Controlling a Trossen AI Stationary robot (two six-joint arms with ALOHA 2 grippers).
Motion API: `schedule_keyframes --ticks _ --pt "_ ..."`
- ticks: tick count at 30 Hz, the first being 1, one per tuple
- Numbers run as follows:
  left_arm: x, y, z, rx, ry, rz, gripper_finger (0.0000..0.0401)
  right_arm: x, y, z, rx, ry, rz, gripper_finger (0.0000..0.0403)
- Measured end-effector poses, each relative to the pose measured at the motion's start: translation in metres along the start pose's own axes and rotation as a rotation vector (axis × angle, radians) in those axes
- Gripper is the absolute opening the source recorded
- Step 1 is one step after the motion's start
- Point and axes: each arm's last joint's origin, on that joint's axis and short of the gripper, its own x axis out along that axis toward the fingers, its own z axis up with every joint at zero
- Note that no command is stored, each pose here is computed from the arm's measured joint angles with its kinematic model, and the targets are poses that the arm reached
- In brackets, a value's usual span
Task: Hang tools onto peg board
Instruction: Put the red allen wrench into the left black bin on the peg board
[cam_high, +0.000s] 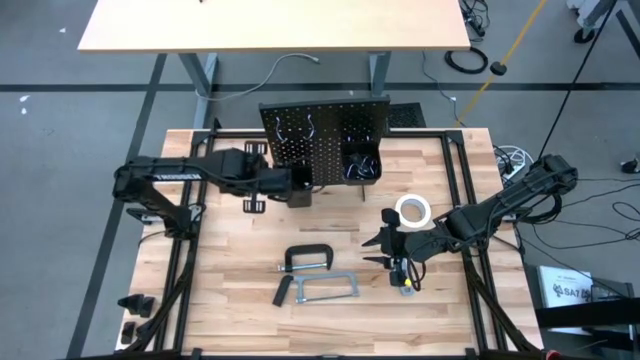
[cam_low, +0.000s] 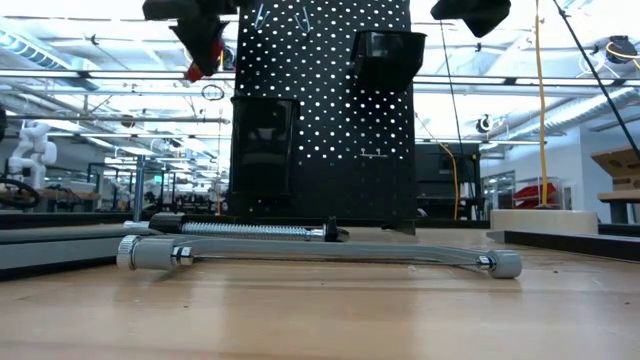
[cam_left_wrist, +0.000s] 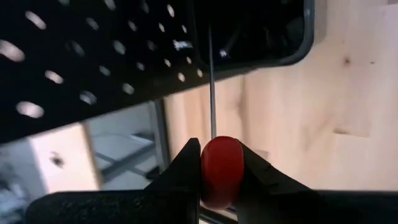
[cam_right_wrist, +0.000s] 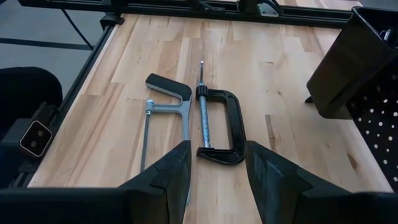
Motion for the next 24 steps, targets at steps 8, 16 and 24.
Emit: schedule_keyframes --ticks 8,16,24 --pt "-0.016 -0.017 0.004 0.199 -0.053 0.094 0.0049 0.000 0.000 0.000 0.000 -0.001 -0.003 0.0144" --pt "-0.012 -0.042 0.022 0.524 0.004 0.218 0.0049 0.000 0.000 0.000 0.000 -0.002 -0.003 0.0144" --pt "0.004 -0.052 0.038 0.720 0.104 0.294 0.0049 0.000 0.000 0.000 0.000 -0.001 -0.004 0.0144"
